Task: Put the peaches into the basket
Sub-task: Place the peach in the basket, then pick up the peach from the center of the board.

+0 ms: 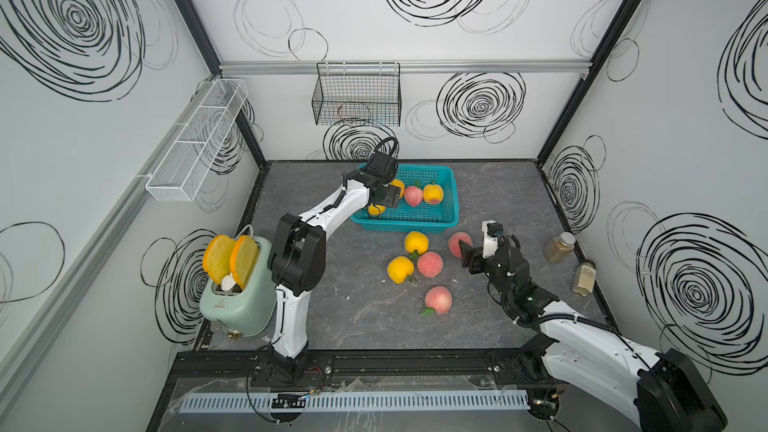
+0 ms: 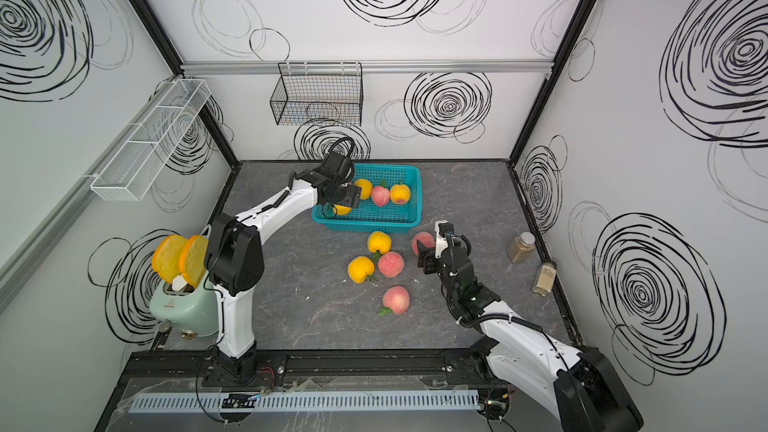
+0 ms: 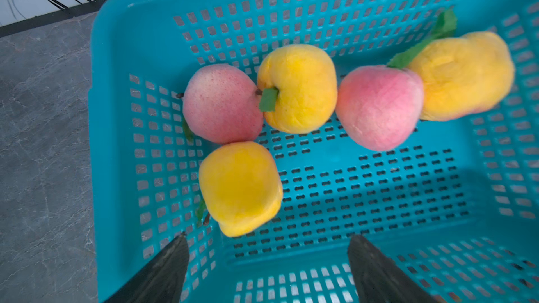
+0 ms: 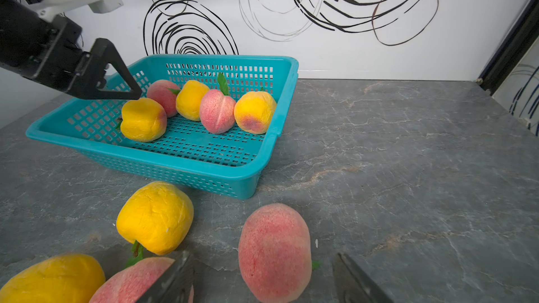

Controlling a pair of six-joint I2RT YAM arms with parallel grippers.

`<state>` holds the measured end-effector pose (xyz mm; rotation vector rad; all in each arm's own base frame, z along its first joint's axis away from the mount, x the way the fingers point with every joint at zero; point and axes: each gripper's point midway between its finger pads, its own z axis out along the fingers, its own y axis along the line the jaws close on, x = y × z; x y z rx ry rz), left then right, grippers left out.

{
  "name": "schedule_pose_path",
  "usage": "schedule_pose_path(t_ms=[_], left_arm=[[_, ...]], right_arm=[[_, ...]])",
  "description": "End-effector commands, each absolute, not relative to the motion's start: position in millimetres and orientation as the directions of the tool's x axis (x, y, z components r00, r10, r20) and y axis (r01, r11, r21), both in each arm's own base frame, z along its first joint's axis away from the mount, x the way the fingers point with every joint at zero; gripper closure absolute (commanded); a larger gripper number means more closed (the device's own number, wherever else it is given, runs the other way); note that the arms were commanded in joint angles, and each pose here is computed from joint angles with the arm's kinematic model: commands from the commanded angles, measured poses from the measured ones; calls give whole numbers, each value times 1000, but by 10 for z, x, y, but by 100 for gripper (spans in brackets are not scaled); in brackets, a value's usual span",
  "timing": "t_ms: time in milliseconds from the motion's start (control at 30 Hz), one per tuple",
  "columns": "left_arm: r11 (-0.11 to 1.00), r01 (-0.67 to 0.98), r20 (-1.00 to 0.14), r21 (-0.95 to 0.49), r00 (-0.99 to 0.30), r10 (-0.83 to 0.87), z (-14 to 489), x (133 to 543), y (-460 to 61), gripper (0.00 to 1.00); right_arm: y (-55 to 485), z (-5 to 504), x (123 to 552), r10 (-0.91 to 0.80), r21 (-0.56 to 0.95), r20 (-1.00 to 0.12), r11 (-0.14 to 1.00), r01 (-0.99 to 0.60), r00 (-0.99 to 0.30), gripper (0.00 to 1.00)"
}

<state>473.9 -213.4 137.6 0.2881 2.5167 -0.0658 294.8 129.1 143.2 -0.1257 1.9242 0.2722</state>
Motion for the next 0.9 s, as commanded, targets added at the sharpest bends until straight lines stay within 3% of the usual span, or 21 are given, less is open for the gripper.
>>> schedule_pose_path(t_ms=[0,433,867], left_arm=[[965,259,-611,-39,-770,182,1580,4594,-2271,11],[956,274,-635,-107,-758,146,1840,4079,-1969,11],[949,225,-719,-221,-695,-3,2030,3819,-1320,11]], right_arm=[[1245,1404,2980,83,162,-929,967,-195,-361,22],[1130,1121,3105,185,293,-867,940,-174,-462,22],[1192,945,3129,174,308,-841,932,-189,-513,21]])
